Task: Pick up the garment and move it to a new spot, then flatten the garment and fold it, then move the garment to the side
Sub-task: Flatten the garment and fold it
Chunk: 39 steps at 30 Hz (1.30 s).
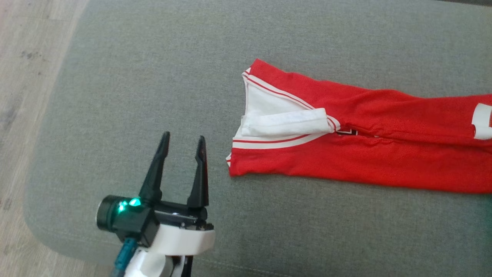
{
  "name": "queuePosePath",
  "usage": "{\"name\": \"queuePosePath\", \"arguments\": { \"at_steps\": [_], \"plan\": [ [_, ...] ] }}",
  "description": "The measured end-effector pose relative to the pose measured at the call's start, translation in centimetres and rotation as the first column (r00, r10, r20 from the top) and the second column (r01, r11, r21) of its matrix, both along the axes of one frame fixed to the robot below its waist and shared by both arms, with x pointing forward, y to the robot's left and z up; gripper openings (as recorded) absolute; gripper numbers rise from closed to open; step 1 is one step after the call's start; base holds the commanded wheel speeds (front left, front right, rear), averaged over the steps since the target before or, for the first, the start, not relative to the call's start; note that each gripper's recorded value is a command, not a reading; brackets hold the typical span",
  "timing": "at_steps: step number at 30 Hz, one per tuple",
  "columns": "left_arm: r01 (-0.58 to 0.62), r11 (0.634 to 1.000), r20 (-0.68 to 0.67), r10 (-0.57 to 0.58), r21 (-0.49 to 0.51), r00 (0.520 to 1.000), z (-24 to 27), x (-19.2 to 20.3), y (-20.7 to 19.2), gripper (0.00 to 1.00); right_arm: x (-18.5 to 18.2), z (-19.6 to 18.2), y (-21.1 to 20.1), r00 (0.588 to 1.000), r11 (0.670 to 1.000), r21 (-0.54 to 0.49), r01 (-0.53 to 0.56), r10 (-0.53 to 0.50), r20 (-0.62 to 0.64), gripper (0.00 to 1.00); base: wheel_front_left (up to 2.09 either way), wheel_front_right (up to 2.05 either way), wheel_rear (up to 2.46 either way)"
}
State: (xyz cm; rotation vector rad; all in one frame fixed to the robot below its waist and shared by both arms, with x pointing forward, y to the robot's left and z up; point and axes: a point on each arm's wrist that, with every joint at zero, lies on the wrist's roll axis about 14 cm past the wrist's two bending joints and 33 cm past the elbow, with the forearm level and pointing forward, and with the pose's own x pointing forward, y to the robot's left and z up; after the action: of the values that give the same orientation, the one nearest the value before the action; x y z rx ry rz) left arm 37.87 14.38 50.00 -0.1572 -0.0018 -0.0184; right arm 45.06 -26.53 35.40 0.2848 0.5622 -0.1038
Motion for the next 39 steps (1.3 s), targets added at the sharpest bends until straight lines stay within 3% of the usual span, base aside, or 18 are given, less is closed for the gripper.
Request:
{"name": "queuePosePath", "arguments": {
  "at_steps": [1,2,3,4,5,13,19,22,26,31,39],
  "plan": [
    [0.000,1.000,-0.004,0.000,0.008,1.000,-0.2,-0.2,-0.1,1.00,0.0,-0.2,0.1,1.000,1.000,0.002,-0.002,0.002,-0.014,1.00,0.00,0.00,0.00],
    [0.001,1.000,-0.006,-0.001,0.024,1.000,-0.4,-0.5,-0.1,1.00,-0.1,-0.4,0.3,0.999,1.000,0.005,-0.011,0.011,-0.039,0.54,0.00,0.00,0.00],
    [0.001,1.000,-0.004,-0.001,0.025,1.000,-0.4,-0.7,-0.1,1.00,-0.2,-0.3,0.4,0.999,1.000,0.008,-0.015,0.016,-0.047,0.36,0.00,0.00,0.00],
    [0.001,1.000,-0.002,-0.001,0.026,1.000,-0.4,-0.8,-0.1,1.00,-0.2,-0.3,0.7,0.998,1.000,0.013,-0.022,0.023,-0.053,0.03,0.00,0.00,0.00],
    [-0.001,1.000,0.001,0.001,0.029,1.000,-0.3,-0.9,-0.1,1.00,-0.3,-0.2,1.1,0.998,0.999,0.019,-0.031,0.032,-0.058,0.00,0.00,0.00,0.00],
    [-0.003,0.999,0.012,0.002,0.034,1.000,-0.2,-1.9,0.4,1.00,-0.7,2.9,0.1,1.000,1.000,0.015,-0.024,0.024,0.015,0.00,0.00,0.00,0.00],
    [0.024,0.999,0.025,-0.025,0.021,0.999,0.1,-2.7,-0.3,1.00,0.5,9.6,-3.5,0.988,0.999,-0.037,-0.003,0.009,0.155,0.00,0.00,0.00,0.00],
    [0.033,0.999,0.029,-0.033,0.017,0.999,0.2,-2.8,-0.6,1.00,1.0,11.9,-2.4,0.977,0.999,-0.018,-0.039,0.042,0.208,0.00,0.00,0.00,0.00],
    [0.056,0.998,0.029,-0.056,0.010,0.998,0.1,-3.2,-1.2,1.00,1.3,15.1,2.6,0.947,0.985,0.043,-0.164,0.145,0.287,0.00,0.00,0.00,0.00],
    [0.066,0.998,0.032,-0.066,-0.002,0.997,0.1,-3.6,-1.6,1.00,1.1,16.6,11.2,0.896,0.926,0.128,-0.356,0.299,0.329,0.00,0.00,0.00,0.00],
    [0.033,0.999,0.017,-0.033,-0.015,0.999,-0.4,-4.2,-0.7,1.00,0.7,17.1,24.1,0.794,0.771,0.244,-0.589,0.494,0.354,0.00,0.00,0.00,0.00]
  ]
}}
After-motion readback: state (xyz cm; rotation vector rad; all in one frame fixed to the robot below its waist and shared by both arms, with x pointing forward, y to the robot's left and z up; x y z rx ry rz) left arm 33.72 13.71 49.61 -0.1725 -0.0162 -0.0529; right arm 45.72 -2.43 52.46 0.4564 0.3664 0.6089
